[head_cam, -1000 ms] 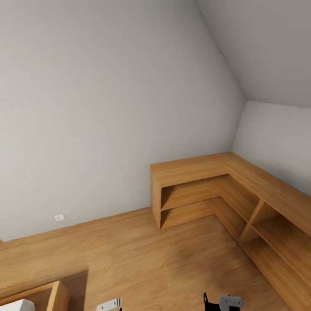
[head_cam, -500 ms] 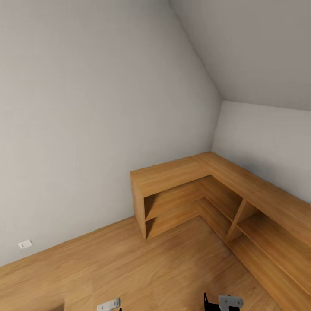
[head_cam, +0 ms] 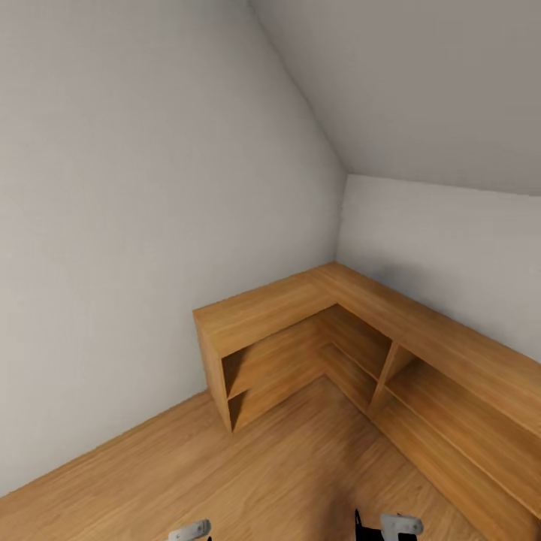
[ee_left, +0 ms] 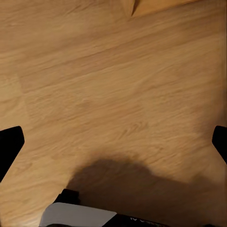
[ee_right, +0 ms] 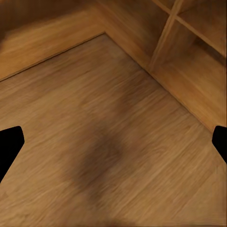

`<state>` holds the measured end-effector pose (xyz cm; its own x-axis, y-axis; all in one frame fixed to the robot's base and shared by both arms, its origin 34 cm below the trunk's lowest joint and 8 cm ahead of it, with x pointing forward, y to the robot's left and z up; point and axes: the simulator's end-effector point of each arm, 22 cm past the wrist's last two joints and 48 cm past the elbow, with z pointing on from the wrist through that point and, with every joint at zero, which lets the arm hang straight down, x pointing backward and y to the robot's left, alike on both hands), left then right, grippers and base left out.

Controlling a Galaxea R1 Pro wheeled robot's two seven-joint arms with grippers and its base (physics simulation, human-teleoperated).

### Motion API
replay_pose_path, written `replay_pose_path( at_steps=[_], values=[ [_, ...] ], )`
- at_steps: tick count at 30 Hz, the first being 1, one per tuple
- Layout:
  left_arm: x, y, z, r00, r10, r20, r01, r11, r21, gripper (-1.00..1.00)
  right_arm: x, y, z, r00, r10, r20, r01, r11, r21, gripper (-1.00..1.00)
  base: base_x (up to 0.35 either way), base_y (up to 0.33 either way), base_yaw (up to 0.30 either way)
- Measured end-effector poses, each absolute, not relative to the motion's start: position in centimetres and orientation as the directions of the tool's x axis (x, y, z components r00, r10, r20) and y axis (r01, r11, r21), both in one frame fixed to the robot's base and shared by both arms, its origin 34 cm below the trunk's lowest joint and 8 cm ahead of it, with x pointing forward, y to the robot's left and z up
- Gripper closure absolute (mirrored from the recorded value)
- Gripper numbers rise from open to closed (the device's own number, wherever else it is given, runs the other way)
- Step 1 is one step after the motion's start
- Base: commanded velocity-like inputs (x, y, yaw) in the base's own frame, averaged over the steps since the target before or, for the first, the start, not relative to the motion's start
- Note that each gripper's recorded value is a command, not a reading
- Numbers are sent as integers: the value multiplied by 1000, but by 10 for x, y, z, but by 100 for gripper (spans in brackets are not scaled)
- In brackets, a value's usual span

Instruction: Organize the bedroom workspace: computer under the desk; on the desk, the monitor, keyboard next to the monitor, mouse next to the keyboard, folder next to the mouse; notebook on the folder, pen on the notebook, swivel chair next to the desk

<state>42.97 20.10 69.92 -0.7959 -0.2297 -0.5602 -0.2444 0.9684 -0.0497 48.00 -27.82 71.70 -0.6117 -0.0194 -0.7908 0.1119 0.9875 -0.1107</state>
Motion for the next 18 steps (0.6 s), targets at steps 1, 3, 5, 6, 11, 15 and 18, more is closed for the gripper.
replay_pose_path(
  at_steps=[1, 3, 5, 6, 11, 15, 18],
  values=[
    [429, 201, 699, -797, -229, -559, -244, 969, -48, -100, 480, -278, 717, -612, -19, -791, 112, 988, -111, -100, 79, 3, -300],
    [426, 202, 696, -802, -226, -553, -243, 969, -43, -100, 480, -278, 717, -612, -19, -791, 112, 987, -111, -100, 102, 2, -300],
    [424, 203, 696, -804, -224, -551, -243, 969, -40, -100, 480, -278, 717, -612, -19, -791, 113, 987, -111, -100, 166, 22, -300],
    [423, 203, 695, -805, -223, -550, -242, 969, -39, -100, 480, -279, 717, -612, -18, -791, 113, 987, -111, -100, 222, 49, -300],
    [422, 203, 695, -806, -221, -550, -241, 970, -37, -100, 480, -279, 717, -612, -18, -791, 113, 987, -110, -100, 282, 78, -300],
    [422, 204, 694, -807, -221, -548, -241, 970, -36, -100, 480, -279, 717, -612, -18, -791, 113, 987, -111, -100, 313, 50, -300],
    [421, 204, 694, -807, -221, -547, -241, 970, -35, -100, 480, -279, 717, -612, -18, -791, 113, 987, -110, -100, 311, 17, -300]
  ],
)
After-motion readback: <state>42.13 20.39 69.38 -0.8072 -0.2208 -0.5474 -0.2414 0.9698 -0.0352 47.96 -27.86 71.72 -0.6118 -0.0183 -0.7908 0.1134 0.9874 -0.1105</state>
